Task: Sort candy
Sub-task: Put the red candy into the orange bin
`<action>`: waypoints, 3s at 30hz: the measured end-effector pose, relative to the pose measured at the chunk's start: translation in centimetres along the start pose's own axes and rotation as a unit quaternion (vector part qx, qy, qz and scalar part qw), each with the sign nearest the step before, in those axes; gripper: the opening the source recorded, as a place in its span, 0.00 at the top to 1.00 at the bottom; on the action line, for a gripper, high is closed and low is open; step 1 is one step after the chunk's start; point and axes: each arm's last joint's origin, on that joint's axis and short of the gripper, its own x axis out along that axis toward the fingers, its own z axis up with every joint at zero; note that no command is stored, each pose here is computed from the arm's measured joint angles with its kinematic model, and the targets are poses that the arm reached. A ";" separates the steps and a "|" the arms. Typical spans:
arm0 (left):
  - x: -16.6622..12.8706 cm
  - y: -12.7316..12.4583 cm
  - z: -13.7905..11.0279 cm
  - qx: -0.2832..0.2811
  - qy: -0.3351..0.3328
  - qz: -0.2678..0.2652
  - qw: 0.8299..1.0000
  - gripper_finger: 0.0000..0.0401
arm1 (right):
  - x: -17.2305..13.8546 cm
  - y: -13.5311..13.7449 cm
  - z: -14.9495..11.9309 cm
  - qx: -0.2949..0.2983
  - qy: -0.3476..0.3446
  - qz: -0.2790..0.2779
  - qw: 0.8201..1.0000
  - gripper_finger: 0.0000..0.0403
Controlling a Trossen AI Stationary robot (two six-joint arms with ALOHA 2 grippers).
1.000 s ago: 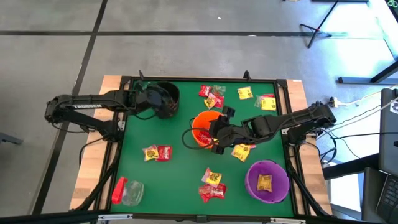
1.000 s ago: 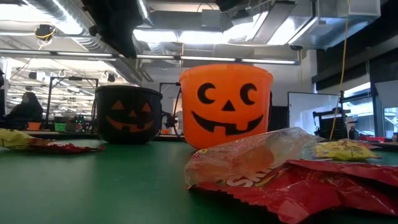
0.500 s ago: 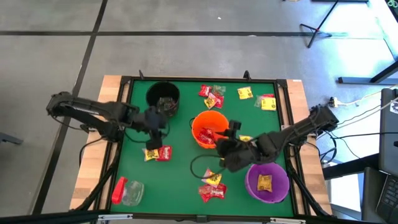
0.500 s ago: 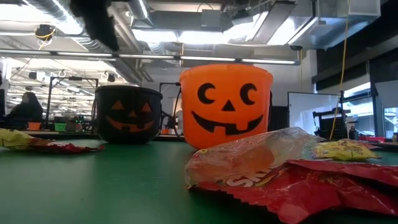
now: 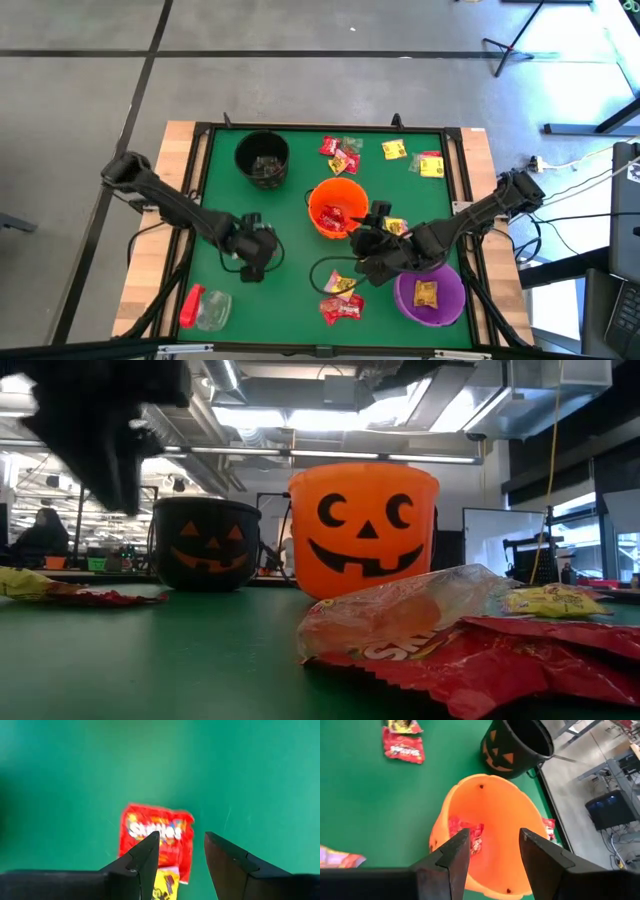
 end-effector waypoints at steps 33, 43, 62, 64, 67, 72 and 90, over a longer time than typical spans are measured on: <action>6.8 -2.5 -0.9 0.048 0.052 0.086 0.994 0.97 | 0.0 0.2 0.5 0.022 -0.018 0.015 0.999 0.59; 4.6 -2.5 0.8 0.066 0.046 0.151 0.985 1.00 | 0.9 0.8 -0.5 0.019 -0.014 0.015 1.000 0.59; 4.4 0.8 2.2 0.045 0.113 0.177 0.977 0.75 | 1.2 1.1 -0.7 0.026 -0.017 0.025 0.999 0.59; 4.7 1.4 2.3 0.054 0.120 0.178 0.975 0.68 | 1.1 1.2 -0.7 0.028 -0.011 0.050 0.998 0.59; 4.8 2.0 2.6 0.075 0.128 0.170 0.974 0.61 | 0.6 0.9 -0.5 0.030 -0.009 0.081 0.996 0.59; 1.9 3.1 3.0 0.060 0.087 0.155 0.982 0.57 | -0.3 0.1 -0.5 0.036 -0.017 0.088 0.995 0.59; 2.0 6.6 -2.7 -0.165 -0.093 -0.059 0.980 0.54 | 0.1 0.1 0.3 0.018 -0.044 0.115 0.992 0.59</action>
